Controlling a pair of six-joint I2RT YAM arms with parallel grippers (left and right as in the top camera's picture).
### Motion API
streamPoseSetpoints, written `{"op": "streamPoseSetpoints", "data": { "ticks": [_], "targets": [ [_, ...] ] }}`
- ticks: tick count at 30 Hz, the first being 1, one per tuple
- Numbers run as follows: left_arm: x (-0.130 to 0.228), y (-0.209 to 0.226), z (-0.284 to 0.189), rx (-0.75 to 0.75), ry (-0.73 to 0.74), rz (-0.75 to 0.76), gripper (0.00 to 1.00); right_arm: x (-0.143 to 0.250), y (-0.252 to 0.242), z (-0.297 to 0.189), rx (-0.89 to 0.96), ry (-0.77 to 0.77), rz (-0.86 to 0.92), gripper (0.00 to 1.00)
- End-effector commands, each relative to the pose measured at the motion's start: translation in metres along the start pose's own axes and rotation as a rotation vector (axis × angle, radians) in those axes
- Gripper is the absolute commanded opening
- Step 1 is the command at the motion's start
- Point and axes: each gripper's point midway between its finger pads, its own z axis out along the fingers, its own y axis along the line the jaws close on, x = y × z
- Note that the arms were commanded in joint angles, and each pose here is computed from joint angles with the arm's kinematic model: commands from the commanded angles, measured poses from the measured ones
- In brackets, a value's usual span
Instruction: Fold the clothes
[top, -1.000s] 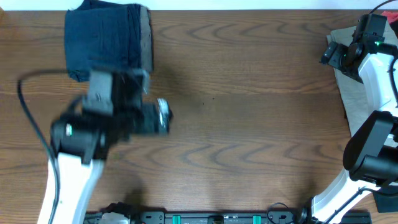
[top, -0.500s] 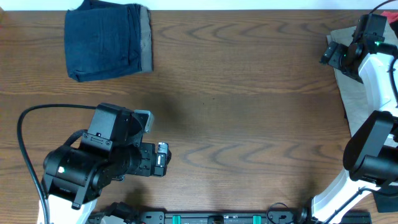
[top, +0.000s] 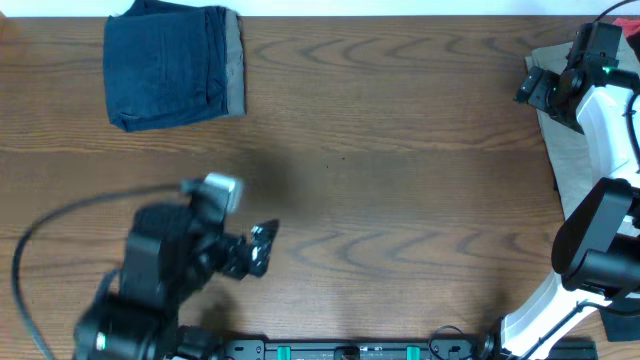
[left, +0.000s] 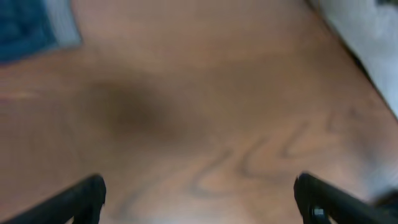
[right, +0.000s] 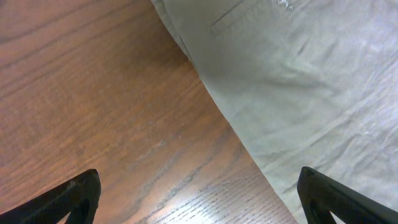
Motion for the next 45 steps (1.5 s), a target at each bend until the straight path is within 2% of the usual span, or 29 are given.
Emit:
{"op": "streamPoseSetpoints", "data": {
  "ticks": [1, 6, 8, 15, 27, 45],
  "targets": [
    [0.031, 0.024, -0.002, -0.07, -0.055, -0.001, 0.98, -0.003, -0.002, 0.0, 0.006, -0.005, 0.006, 0.99],
    [0.056, 0.048, -0.006, -0.161, -0.17, -0.043, 0.98, -0.003, -0.002, 0.0, 0.006, -0.005, 0.006, 0.99],
    [0.053, 0.059, -0.008, -0.215, -0.244, -0.037, 0.98, -0.003, -0.002, 0.0, 0.006, -0.005, 0.006, 0.99],
    [0.042, 0.076, -0.002, -0.263, -0.449, -0.01, 0.98, -0.003, -0.002, 0.0, 0.006, -0.005, 0.006, 0.99],
    [0.027, 0.097, 0.034, -0.261, -0.635, 0.046, 0.98, -0.003, -0.002, 0.0, 0.006, -0.005, 0.006, 0.99],
    [0.044, 0.124, 0.046, -0.34, -0.618, 0.003, 0.98, -0.003, -0.002, 0.0, 0.006, -0.005, 0.006, 0.99]
  ]
}}
